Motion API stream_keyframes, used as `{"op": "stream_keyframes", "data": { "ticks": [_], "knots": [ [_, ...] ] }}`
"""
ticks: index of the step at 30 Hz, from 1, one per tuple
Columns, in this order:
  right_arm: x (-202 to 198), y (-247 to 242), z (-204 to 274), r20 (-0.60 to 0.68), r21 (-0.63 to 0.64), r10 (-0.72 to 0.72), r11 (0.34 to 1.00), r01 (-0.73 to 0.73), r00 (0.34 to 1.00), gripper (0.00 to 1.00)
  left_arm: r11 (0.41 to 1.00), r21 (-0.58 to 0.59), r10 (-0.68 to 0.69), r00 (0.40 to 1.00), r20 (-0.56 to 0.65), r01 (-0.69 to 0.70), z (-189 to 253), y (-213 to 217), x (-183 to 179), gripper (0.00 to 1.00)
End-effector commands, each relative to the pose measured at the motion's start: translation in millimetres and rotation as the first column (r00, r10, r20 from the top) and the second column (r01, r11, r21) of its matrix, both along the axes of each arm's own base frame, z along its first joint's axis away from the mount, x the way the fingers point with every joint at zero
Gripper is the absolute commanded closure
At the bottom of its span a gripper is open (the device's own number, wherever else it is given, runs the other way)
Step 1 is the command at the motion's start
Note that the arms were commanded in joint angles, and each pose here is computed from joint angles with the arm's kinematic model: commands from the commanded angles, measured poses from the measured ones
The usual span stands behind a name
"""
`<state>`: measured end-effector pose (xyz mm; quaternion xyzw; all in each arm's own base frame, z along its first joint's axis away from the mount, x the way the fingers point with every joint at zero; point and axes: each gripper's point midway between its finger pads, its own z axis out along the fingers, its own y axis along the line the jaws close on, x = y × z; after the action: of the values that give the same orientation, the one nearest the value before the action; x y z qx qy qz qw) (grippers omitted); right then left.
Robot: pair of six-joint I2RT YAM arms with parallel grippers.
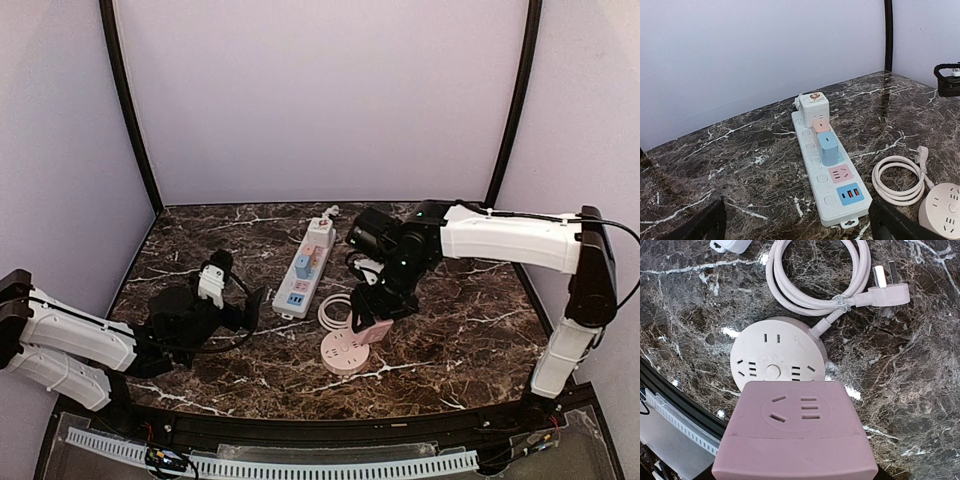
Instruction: Insert the plug
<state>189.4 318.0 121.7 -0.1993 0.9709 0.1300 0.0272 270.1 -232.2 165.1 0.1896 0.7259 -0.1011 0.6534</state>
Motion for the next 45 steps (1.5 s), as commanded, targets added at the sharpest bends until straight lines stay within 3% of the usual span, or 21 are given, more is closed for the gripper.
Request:
{"op": "stream_keyframes", "data": {
  "ticks": [1,36,45],
  "knots": [
    [3,1,-9,0.009,-0.03,0.009,0.999,-0.009,1.0,1.0,0.999,0.004,0.035,0.999,0.022,-0.035,3,11,2,0.0],
    [7,15,-33,-0.035,-0.04,0.01,0.999,-0.012,0.999,1.0,1.0,-0.004,0.008,1.0,0.025,-0.008,5,10,1,0.0],
    [16,10,-33,0.001,-0.072,-0.048,0.996,0.048,0.999,1.0,1.0,-0.007,0.006,1.0,0.026,-0.006,6,10,0,0.0]
  ]
}}
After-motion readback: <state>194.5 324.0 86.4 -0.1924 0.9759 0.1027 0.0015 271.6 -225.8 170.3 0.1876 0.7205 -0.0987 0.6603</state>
